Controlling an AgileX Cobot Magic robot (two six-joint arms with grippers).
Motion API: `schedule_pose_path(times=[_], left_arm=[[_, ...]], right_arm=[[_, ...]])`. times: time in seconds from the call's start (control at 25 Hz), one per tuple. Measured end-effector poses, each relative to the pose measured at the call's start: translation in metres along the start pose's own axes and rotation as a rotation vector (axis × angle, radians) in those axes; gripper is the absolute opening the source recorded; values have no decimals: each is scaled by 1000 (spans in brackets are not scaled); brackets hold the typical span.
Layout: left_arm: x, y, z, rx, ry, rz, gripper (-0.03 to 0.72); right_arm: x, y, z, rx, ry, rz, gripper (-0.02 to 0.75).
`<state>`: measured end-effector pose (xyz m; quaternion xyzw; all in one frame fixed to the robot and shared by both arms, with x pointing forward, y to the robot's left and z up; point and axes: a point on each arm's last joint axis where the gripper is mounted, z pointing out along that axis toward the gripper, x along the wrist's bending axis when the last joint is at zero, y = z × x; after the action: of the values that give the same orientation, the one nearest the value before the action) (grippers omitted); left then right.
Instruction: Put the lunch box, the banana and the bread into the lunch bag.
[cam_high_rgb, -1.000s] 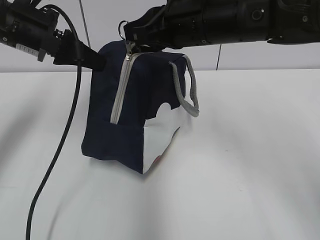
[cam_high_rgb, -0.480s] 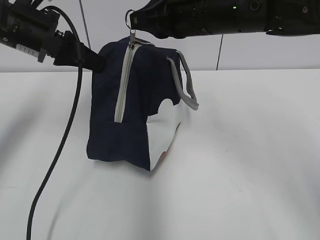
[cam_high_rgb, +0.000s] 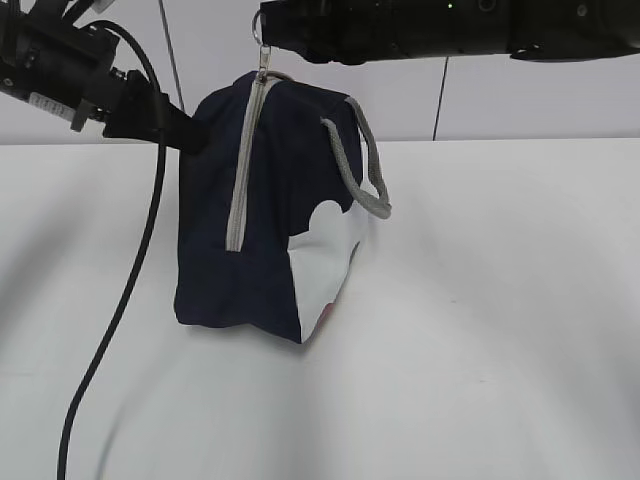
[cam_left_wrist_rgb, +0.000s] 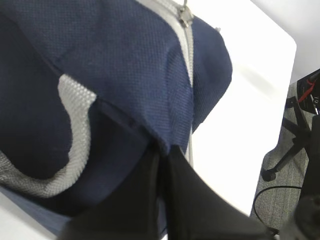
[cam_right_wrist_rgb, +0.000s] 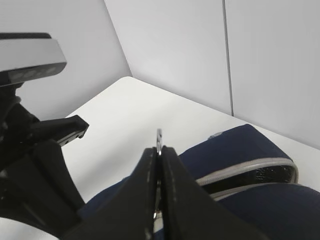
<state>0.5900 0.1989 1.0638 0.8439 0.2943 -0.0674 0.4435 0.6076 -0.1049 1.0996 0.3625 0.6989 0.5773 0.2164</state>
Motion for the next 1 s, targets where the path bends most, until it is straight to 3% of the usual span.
schedule_pose_path(times=[0.36, 0.64, 1.0], left_arm=[[2, -5, 0, 52, 23, -18, 5], [3, -5, -1, 62, 39, -55, 5], [5, -10, -1, 118, 60, -65, 5]], right_arm=[[-20, -10, 14, 20, -38, 95, -16], [-28, -3, 19, -1, -19, 147, -16], [-48, -24, 37, 39, -49, 238, -16]])
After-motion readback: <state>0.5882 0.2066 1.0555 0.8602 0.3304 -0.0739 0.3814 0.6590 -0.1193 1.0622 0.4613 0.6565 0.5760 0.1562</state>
